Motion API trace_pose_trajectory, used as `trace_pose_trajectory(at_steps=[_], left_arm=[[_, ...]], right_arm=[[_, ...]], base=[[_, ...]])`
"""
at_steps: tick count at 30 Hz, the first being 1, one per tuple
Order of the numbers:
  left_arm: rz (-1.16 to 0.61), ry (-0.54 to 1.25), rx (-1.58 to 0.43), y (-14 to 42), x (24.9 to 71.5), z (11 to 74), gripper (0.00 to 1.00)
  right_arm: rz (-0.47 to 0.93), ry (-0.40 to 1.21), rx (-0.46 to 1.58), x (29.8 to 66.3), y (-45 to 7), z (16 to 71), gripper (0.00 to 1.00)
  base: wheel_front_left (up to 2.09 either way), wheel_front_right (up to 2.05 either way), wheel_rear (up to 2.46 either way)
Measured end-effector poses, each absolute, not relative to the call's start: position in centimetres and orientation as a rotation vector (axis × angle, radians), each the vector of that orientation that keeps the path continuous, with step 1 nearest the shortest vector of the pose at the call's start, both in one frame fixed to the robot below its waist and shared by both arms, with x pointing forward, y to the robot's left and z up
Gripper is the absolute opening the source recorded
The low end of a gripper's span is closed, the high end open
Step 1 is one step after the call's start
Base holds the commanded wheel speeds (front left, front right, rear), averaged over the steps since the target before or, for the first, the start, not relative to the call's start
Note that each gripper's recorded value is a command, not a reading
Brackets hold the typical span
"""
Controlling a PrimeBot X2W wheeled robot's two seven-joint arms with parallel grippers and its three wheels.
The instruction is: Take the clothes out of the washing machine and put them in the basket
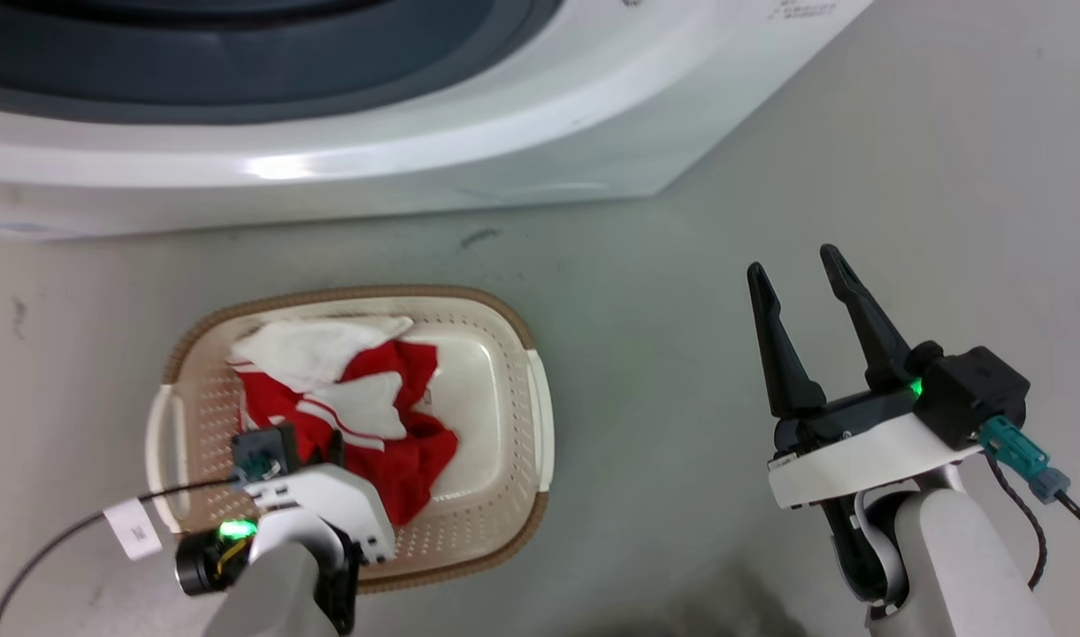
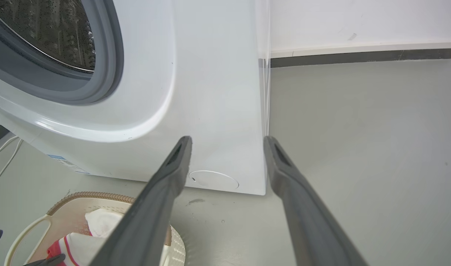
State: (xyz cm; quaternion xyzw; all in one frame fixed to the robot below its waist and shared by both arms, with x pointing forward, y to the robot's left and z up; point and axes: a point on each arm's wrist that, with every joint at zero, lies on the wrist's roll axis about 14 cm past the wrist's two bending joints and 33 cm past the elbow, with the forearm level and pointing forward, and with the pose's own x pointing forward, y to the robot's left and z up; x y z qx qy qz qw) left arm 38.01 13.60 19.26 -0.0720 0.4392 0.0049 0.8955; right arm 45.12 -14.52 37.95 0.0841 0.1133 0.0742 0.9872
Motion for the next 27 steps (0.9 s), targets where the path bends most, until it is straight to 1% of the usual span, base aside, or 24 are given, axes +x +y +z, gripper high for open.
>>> trace_pose_trajectory(at_steps=[4,8,9,10,11,12,18,23,27], left_arm=[[0.033,0.956,-0.15,13.7,39.0,16.8,0.0],[0.055,1.022,-0.142,14.0,38.7,14.2,0.0],[0.061,1.036,-0.144,14.1,38.5,13.6,0.04],[0.064,1.049,-0.144,14.1,38.4,13.2,0.38],[0.054,1.06,-0.137,13.9,38.2,12.9,0.83],[0.051,1.067,-0.133,13.8,38.2,12.6,1.0],[0.042,1.031,-0.138,13.5,38.9,13.8,1.0],[0.04,0.969,-0.148,13.7,38.4,17.0,1.0],[0.015,0.856,-0.151,13.8,39.3,20.8,1.0]], right_arm=[[0.134,0.268,0.167,45.3,-15.0,35.8,1.0],[0.13,0.309,0.163,45.3,-15.2,33.8,1.0],[0.127,0.318,0.161,45.3,-15.4,33.4,1.0],[0.122,0.324,0.159,45.3,-15.5,33.1,1.0],[0.118,0.326,0.157,45.3,-15.7,33.0,1.0],[0.112,0.328,0.154,45.2,-16.0,32.8,1.0],[0.098,0.316,0.148,45.2,-16.5,33.5,1.0],[0.094,0.251,0.133,45.2,-16.8,36.4,1.0],[0.082,0.201,0.118,44.4,-17.2,39.0,1.0]], base=[[0.0,0.0,0.0],[0.0,0.0,0.0],[0.0,0.0,0.0],[0.0,0.0,0.0],[0.0,0.0,0.0],[0.0,0.0,0.0],[0.0,0.0,0.0],[0.0,0.0,0.0],[0.0,0.0,0.0]])
